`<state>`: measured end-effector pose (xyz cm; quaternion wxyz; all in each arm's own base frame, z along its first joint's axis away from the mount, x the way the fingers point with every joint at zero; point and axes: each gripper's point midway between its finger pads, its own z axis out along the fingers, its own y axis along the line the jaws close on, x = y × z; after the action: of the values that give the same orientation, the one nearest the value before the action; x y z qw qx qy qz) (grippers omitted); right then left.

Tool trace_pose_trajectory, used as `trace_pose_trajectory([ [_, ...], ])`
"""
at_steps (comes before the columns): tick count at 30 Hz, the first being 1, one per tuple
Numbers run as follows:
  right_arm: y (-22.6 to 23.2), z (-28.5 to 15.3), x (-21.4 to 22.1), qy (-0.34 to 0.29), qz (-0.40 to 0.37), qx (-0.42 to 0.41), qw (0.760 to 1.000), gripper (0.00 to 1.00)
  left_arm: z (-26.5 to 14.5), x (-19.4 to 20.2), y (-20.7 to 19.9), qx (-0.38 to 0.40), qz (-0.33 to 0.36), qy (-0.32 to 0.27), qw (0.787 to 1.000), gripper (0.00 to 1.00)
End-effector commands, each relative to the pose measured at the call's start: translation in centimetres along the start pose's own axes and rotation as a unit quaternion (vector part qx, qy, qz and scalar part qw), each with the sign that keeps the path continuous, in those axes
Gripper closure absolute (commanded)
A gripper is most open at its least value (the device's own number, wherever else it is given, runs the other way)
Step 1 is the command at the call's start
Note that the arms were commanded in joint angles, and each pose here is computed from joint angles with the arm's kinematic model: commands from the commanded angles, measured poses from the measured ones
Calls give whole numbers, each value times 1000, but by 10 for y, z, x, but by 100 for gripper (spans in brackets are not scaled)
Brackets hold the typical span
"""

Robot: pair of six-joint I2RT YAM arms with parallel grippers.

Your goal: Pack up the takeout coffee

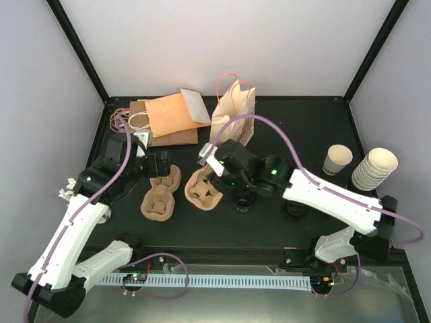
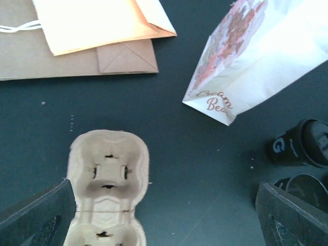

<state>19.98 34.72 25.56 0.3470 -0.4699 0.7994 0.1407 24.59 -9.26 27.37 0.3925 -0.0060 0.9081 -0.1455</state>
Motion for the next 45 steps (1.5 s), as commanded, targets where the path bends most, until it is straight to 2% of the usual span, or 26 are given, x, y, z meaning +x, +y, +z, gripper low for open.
trace_pose_trajectory([
  [1,-30,-45,-19,-65,26,50,996,60,1,-22,-36,87,8,-7,996,1],
  [5,-60,-80,-17,-93,57,105,988,59,7,-44,-69,154,13,-3,988,1],
  [9,-96,-118,-8,-143,115,172,968,59,20,-68,-97,197,20,4,980,2],
  [14,-128,-152,11,-189,176,240,936,59,55,-94,-121,183,55,9,981,4],
  [17,-134,-165,19,-201,186,260,926,60,81,-107,-127,159,78,14,984,8],
  [23,-135,-175,32,-208,190,266,922,60,115,-131,-132,132,143,18,981,16],
  [28,-135,-180,37,-209,192,267,921,60,138,-149,-128,100,192,35,976,18],
  [35,-135,-187,38,-225,195,265,917,60,177,-149,-124,77,192,89,974,35],
  [41,-135,-187,35,-225,191,267,917,60,186,-139,-128,96,189,108,971,38],
  [45,-135,-184,33,-223,191,265,919,60,190,-132,-131,107,187,121,969,44],
])
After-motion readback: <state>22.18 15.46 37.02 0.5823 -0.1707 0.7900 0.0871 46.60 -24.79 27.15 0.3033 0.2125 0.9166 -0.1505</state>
